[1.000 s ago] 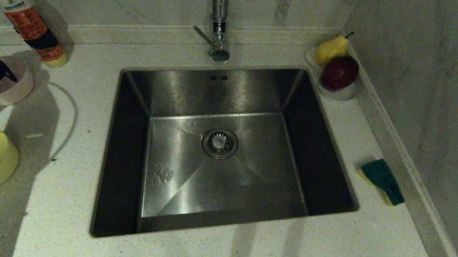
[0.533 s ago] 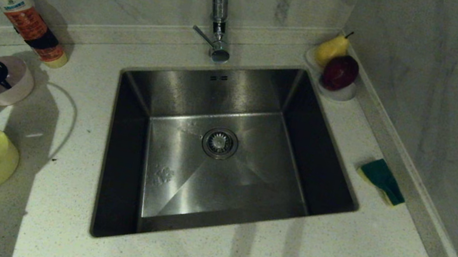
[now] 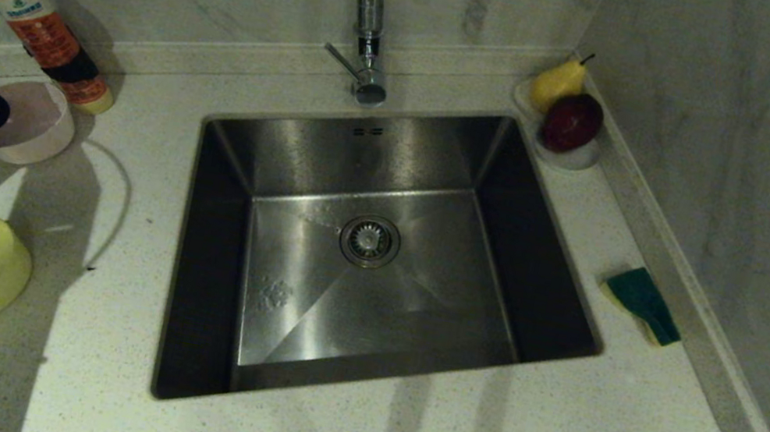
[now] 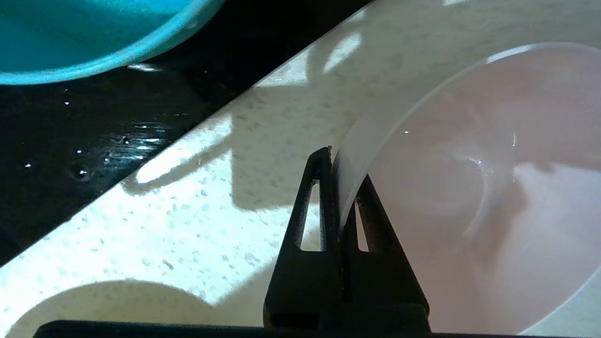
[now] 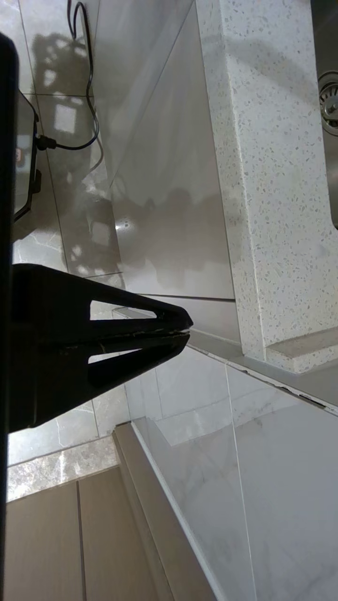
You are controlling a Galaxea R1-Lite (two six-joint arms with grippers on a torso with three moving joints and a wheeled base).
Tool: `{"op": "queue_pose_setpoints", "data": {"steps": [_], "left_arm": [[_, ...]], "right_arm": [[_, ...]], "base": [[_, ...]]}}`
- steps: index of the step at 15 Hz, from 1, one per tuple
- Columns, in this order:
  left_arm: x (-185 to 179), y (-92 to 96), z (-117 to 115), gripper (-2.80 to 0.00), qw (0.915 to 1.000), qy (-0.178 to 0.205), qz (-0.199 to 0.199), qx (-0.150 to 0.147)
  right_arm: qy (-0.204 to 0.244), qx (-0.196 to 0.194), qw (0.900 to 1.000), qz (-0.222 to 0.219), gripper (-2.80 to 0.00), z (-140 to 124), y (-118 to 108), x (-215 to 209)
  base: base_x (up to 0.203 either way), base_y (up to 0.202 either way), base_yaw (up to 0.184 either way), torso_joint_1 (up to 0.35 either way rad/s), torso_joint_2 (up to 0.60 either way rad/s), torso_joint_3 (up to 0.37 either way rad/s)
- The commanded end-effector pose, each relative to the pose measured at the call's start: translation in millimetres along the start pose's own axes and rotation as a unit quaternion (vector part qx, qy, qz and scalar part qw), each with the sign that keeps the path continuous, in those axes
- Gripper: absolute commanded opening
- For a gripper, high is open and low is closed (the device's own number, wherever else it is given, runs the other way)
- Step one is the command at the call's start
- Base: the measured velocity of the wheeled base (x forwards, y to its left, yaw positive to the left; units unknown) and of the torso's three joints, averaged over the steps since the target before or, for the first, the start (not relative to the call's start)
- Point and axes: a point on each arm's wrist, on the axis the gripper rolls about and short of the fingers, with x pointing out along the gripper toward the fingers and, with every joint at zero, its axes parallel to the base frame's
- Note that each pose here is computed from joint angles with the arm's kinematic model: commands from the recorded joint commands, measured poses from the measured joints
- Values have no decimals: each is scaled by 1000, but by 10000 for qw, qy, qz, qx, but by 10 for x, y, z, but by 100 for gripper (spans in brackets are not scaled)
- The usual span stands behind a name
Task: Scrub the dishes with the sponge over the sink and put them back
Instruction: Place the bowl on the bowl
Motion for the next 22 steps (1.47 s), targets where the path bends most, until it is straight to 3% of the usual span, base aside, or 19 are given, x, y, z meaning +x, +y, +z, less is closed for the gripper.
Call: {"op": "queue_pose_setpoints", "data": {"steps": [1, 10, 12, 14, 15, 18, 22], "left_arm": [[-120, -50, 43, -280, 9996, -251, -115, 2], [-887, -192, 98, -280, 9951, -800, -494, 300], [-835, -141, 82, -280, 9937, -932, -78, 624], [-768, -102, 95, -280, 9888, -1256, 392, 703], [-840, -104, 93, -280, 9888, -1267, 351, 706], [-1249, -88, 8, -280, 9926, -904, -18, 806], [-1324, 94, -153, -280, 9911, -341, 307, 1252]], "right_arm": [[-4, -4, 10000, 5, -280, 0, 0, 0], [-4, -4, 10000, 5, -280, 0, 0, 0], [-4, -4, 10000, 5, -280, 0, 0, 0], [-4, -10, 10000, 5, -280, 0, 0, 0], [-4, -4, 10000, 1, -280, 0, 0, 0], [-4, -4, 10000, 1, -280, 0, 0, 0], [-4, -4, 10000, -2, -280, 0, 0, 0]], "base": [[0, 0, 0, 0, 0, 0], [0, 0, 0, 0, 0, 0], [0, 0, 0, 0, 0, 0], [0, 0, 0, 0, 0, 0], [0, 0, 0, 0, 0, 0], [0, 0, 0, 0, 0, 0], [0, 0, 0, 0, 0, 0]]}}
